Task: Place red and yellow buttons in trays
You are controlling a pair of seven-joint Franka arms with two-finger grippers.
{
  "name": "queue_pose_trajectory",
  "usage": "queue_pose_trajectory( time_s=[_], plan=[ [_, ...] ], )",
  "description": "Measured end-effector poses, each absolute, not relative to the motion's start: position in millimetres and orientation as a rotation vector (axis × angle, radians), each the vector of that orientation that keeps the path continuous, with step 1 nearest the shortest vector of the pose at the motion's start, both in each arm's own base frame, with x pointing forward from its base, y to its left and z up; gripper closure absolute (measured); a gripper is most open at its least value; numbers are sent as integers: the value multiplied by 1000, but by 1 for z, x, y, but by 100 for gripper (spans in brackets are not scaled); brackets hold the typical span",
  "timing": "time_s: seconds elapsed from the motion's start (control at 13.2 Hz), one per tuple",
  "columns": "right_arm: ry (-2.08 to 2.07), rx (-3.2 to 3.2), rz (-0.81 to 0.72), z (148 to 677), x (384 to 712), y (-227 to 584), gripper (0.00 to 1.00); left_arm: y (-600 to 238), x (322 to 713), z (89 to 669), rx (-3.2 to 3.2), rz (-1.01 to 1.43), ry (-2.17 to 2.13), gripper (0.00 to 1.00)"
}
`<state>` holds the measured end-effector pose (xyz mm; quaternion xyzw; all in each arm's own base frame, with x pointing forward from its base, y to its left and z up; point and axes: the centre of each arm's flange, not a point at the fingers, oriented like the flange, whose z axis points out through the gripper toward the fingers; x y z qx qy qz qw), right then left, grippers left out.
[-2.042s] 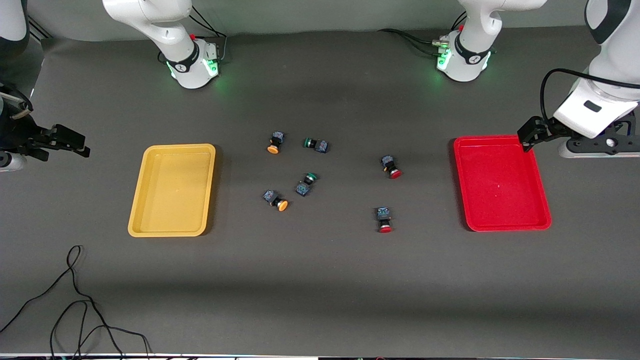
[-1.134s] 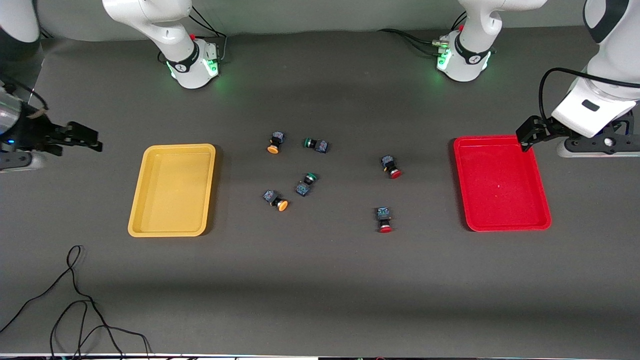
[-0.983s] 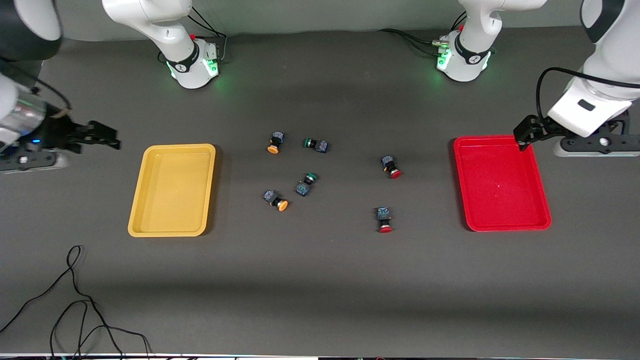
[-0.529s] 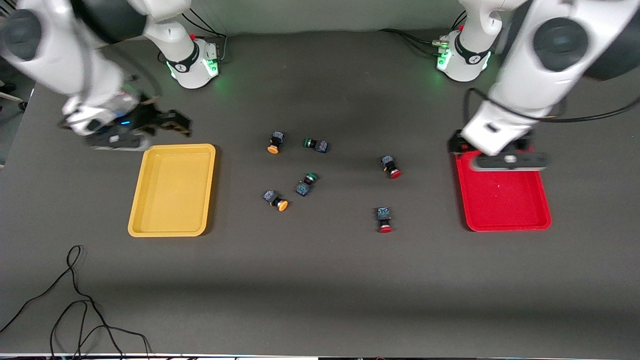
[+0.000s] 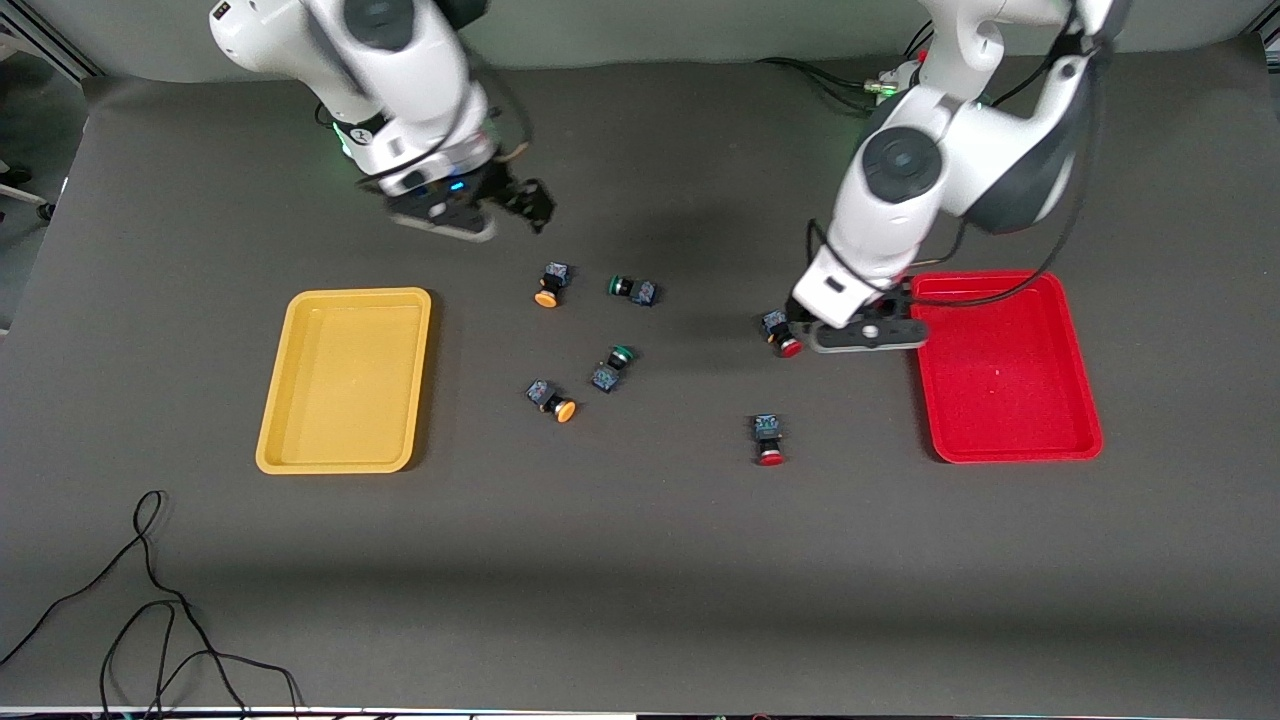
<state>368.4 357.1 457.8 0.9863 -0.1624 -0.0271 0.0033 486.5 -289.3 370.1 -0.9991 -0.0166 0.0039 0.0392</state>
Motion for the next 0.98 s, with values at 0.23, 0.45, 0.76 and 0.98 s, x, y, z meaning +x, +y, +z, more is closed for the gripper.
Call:
queue_pose_trajectory(
  time_s=[0.23,0.45,0.76,0.98],
  plan=[
    [-485,3071,-68,429,349,374,0,-303,482,327,-3062,71,-92,0],
    [-498,3077,-58,399,344,362,0,-304,478,298,-3086,63,-105,0],
    [-470,3115,32,353,336,352,0,-307,474,248,-3139,39,-152,0],
    [-476,3117,47,291,339,349,0,-308,474,221,-3162,43,-174,0]
  ],
)
